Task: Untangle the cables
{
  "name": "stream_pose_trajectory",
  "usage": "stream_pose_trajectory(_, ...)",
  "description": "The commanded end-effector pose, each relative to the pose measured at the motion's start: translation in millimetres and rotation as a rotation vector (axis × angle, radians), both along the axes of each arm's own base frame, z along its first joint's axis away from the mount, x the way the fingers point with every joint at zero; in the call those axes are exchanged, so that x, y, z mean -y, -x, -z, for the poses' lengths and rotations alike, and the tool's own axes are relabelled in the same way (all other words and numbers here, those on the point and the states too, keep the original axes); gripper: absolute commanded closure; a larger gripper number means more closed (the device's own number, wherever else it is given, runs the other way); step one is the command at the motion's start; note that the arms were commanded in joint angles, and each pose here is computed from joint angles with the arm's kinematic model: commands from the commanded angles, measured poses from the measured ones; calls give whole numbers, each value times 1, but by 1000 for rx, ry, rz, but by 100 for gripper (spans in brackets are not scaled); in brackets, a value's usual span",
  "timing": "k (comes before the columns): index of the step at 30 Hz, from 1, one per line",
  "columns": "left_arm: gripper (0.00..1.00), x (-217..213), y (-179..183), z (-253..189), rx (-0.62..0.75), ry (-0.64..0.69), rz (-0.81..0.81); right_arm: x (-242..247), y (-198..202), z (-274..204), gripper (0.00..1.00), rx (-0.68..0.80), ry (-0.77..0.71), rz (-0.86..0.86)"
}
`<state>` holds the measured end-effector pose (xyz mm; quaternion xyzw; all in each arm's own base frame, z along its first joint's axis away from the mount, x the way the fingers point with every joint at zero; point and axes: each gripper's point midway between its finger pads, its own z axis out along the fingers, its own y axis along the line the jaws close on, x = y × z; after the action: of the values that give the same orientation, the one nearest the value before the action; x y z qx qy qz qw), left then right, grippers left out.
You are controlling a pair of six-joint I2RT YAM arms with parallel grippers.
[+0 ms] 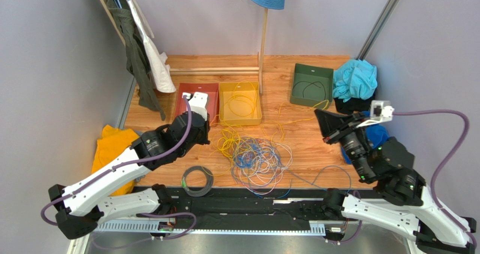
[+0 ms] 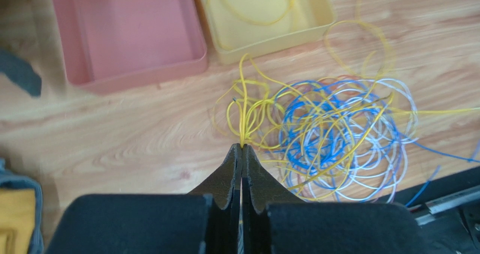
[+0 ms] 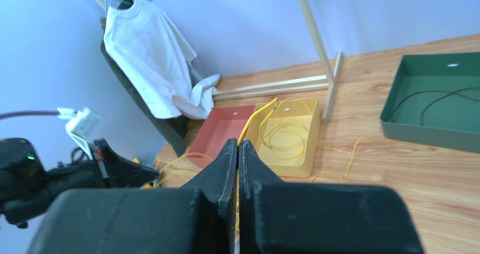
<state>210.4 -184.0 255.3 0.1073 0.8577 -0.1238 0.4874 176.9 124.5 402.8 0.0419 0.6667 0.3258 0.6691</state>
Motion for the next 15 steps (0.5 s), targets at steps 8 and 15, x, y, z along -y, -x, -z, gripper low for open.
stream_pose_trajectory(8,73,-10,-4,71,-191,63,-101,44,12,-44,100,59,68,58)
stream_pose_trajectory(15,11,-10,3,38,-98,173,-46,6,12,-42,100,44,105,-61)
